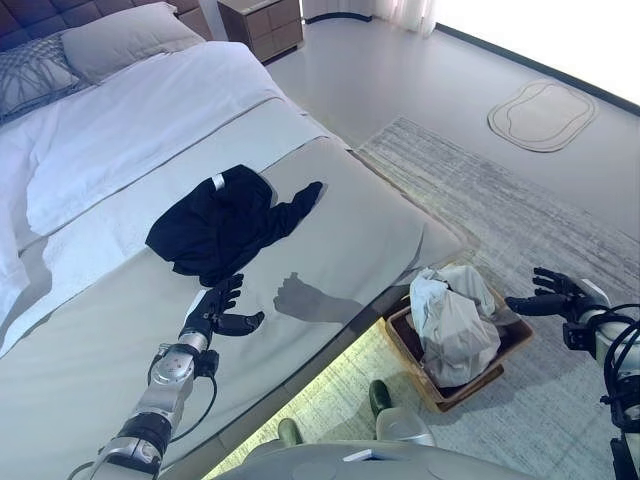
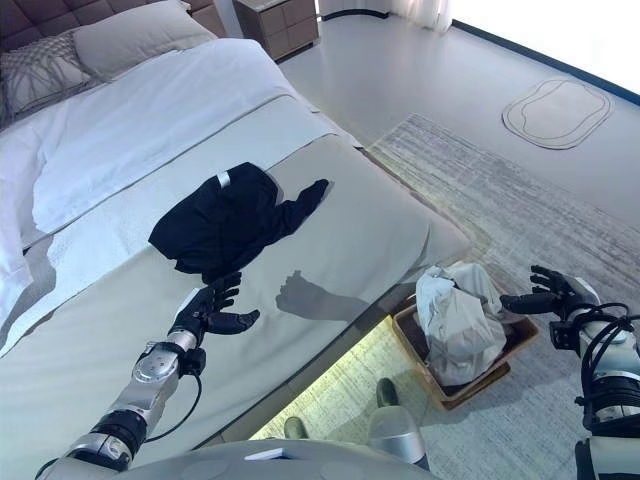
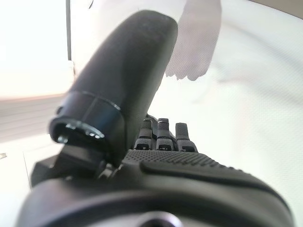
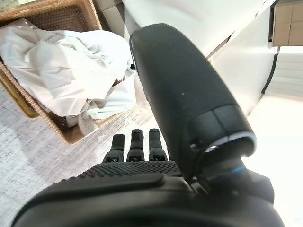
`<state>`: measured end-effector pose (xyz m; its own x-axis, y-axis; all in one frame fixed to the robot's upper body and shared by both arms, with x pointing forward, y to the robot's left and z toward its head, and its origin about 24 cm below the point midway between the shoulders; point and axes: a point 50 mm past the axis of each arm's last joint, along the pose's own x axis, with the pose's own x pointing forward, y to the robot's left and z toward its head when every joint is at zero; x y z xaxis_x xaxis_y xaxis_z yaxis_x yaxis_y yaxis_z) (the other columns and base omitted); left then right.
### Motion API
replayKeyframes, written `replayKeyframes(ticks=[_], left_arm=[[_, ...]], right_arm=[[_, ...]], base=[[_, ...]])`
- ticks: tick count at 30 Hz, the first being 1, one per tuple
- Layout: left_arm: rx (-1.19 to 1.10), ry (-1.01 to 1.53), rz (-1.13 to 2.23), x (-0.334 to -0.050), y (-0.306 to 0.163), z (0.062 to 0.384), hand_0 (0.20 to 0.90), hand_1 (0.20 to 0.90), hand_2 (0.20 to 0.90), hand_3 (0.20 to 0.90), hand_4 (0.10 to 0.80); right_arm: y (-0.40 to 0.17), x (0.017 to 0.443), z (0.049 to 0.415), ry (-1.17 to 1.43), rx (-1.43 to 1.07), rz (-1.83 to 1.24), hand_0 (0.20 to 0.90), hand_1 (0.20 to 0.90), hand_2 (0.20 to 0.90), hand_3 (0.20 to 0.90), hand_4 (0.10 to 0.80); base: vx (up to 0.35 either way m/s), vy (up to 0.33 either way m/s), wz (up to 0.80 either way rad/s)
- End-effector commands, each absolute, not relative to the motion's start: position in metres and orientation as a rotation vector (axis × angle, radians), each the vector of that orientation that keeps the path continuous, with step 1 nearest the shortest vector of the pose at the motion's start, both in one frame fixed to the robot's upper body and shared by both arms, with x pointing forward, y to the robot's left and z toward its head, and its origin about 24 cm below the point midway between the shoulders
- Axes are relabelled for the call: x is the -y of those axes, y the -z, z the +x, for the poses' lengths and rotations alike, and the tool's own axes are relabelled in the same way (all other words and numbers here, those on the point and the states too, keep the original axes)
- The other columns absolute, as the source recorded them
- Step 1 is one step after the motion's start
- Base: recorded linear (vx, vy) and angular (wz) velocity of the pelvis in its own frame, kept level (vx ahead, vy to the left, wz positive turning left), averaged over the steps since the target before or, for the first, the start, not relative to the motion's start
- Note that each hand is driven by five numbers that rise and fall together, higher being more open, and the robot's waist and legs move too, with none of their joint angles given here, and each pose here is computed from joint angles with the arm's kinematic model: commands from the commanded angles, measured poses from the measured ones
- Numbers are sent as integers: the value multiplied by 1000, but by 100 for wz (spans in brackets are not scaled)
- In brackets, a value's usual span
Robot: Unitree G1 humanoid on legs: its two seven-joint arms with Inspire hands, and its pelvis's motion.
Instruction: Pick up the clothes from the bed and place them into the basket
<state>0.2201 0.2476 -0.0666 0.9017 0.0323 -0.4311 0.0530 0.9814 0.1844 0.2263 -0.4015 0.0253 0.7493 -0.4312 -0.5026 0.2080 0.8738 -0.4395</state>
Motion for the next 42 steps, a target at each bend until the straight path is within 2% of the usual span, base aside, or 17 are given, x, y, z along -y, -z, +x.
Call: replayKeyframes(ticks=[1,9,22,32,42], left_arm=[[-270,-12,252,-261,31,246,900,900,900,900,800],[-273,-23,246,-257,37,240,900,900,900,900,800],[-354,-2,263,-262,50,221,900,900,900,900,800],[-294,111,355,-260,39,217,900,900,900,900,800],[-264,120,357,-255,37,207,900,900,900,900,800]], right_arm=[[-86,394,269,380,-332,-477,900,900,900,900,800],[-136,355,312,364,-111,-694,900,900,900,900,800],[-191,319,349,338,45,-973,900,900,900,900,800],[-287,308,365,479,240,-995,900,900,900,900,800],[-341,296,364,631,356,-976,900,900,900,900,800]], base=[[36,-20,1],[25,-22,14],[45,-10,38],[-105,64,36],[1,45,28]])
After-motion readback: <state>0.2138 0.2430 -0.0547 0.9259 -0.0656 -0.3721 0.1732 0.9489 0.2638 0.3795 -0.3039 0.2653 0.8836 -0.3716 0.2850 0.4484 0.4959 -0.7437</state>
